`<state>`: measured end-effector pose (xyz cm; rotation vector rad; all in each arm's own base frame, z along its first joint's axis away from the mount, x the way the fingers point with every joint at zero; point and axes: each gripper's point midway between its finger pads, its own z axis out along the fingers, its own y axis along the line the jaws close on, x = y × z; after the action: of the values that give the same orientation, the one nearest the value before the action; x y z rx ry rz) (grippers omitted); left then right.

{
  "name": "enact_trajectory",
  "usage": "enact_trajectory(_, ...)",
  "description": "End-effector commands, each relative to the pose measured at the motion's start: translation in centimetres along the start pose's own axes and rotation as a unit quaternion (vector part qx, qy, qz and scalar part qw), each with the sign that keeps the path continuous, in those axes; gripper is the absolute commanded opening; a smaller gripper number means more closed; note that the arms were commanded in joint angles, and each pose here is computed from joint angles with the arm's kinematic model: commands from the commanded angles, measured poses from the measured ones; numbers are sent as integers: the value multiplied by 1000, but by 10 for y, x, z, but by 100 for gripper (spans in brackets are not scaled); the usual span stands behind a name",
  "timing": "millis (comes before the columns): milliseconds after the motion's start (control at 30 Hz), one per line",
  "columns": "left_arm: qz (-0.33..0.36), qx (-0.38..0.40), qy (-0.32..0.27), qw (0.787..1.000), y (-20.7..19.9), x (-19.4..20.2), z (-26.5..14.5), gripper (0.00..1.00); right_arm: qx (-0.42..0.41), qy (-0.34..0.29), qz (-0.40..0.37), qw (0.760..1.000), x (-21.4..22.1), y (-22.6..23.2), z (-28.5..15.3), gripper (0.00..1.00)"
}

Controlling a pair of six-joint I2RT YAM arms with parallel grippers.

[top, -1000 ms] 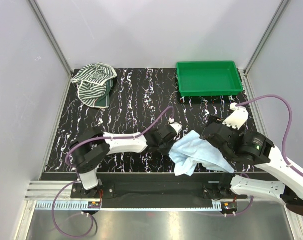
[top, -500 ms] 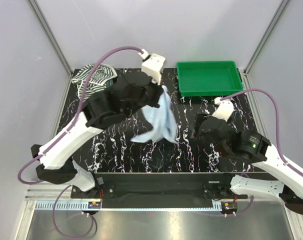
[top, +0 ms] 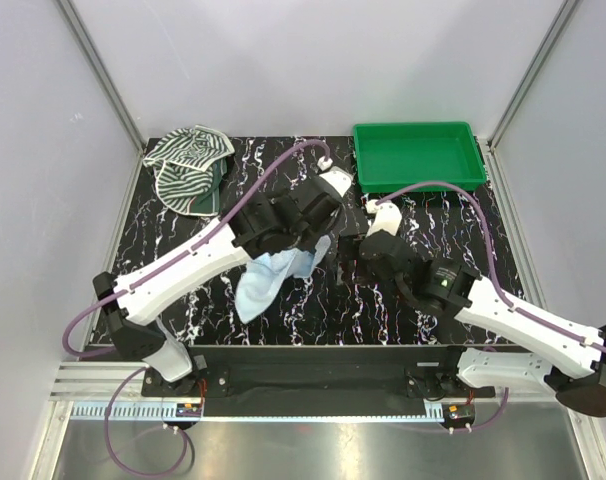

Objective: Roll the towels
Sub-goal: Flatten the towel

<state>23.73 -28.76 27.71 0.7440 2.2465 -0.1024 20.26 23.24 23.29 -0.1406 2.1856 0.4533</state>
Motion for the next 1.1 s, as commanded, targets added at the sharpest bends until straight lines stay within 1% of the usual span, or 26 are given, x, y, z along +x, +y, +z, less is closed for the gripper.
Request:
enact_trajectory(0, -47, 59, -72, 995, 3, -39, -48, 0, -66, -42, 9, 997, -23, 32, 5, 86)
enact_trajectory(33, -57, 74, -93, 991, 4, -52, -63, 0, -68, -44, 9, 997, -24, 33, 5, 85)
enact_trajectory(133, -70, 116, -128, 982, 8, -68, -91, 1, -81, -63, 18, 995, -30, 34, 0, 85)
enact_trajectory(167, -80, 114, -136, 981, 18, -73, -89, 3, -76, -71, 21, 994, -31, 30, -3, 85)
enact_trajectory(233, -82, 135, -127, 979, 22, -68, -77, 18, -65, -77, 21, 995, -33, 23, -4, 86)
enact_trajectory(267, -101, 154, -98, 978, 28, -56, -46, 24, -48, -76, 17, 996, -31, 17, -4, 86)
enact_trajectory(300, -117, 160, -76, 977, 33, -45, -26, 27, -39, -74, 18, 996, -30, 14, -3, 86)
enact_trajectory(333, -135, 166, -66, 975, 36, -42, -2, 33, -22, -62, 10, 998, -24, 9, 1, 85)
enact_trajectory(367, -162, 174, -17, 971, 42, -12, 30, 36, -12, -59, 9, 998, -24, 6, 2, 85)
enact_trajectory(400, -172, 175, 1, 969, 43, -1, 48, 43, -4, -54, 11, 998, -22, 5, 3, 85)
enact_trajectory(433, -185, 168, 34, 968, 44, 20, 77, 56, 12, -40, 8, 999, -15, 1, 7, 85)
enact_trajectory(467, -188, 164, 42, 967, 44, 23, 87, 59, 18, -33, 3, 999, -12, -2, 8, 84)
enact_trajectory(500, -190, 158, 65, 967, 43, 38, 98, 62, 23, -24, 6, 999, -7, -3, 10, 84)
enact_trajectory(533, -193, 153, 77, 966, 42, 44, 104, 69, 39, -6, -4, 999, 2, -9, 13, 83)
enact_trajectory(600, -205, 148, 85, 964, 42, 54, 103, 69, 54, 13, -10, 998, 12, -13, 14, 78)
enact_trajectory(633, -208, 146, 77, 964, 43, 54, 98, 69, 60, 23, -20, 998, 19, -13, 13, 77)
enact_trajectory(667, -211, 142, 68, 965, 45, 52, 92, 70, 87, 35, -40, 995, 30, -22, 12, 75)
enact_trajectory(700, -216, 127, 50, 967, 52, 49, 77, 71, 97, 39, -36, 994, 36, -25, 11, 73)
enact_trajectory(767, -226, 106, 54, 967, 58, 63, 68, 75, 119, 62, -48, 990, 56, -36, 9, 71)
enact_trajectory(800, -229, 103, 50, 967, 60, 67, 61, 76, 124, 69, -34, 989, 62, -39, 8, 68)
enact_trajectory(833, -232, 101, 48, 966, 60, 76, 53, 76, 125, 76, -31, 989, 69, -41, 8, 67)
enact_trajectory(900, -238, 100, 44, 965, 59, 85, 44, 77, 99, 104, -21, 989, 92, -40, 8, 67)
enact_trajectory(933, -240, 97, 43, 965, 59, 94, 36, 77, 80, 105, -9, 991, 96, -33, 11, 66)
enact_trajectory(967, -243, 95, 41, 964, 60, 97, 33, 77, 78, 130, -2, 989, 115, -36, 14, 66)
enact_trajectory(1033, -244, 93, 29, 965, 62, 102, 23, 78, 71, 148, 5, 986, 130, -31, 23, 66)
enact_trajectory(1067, -242, 92, 32, 965, 62, 108, 23, 78, 74, 158, 15, 985, 138, -31, 26, 65)
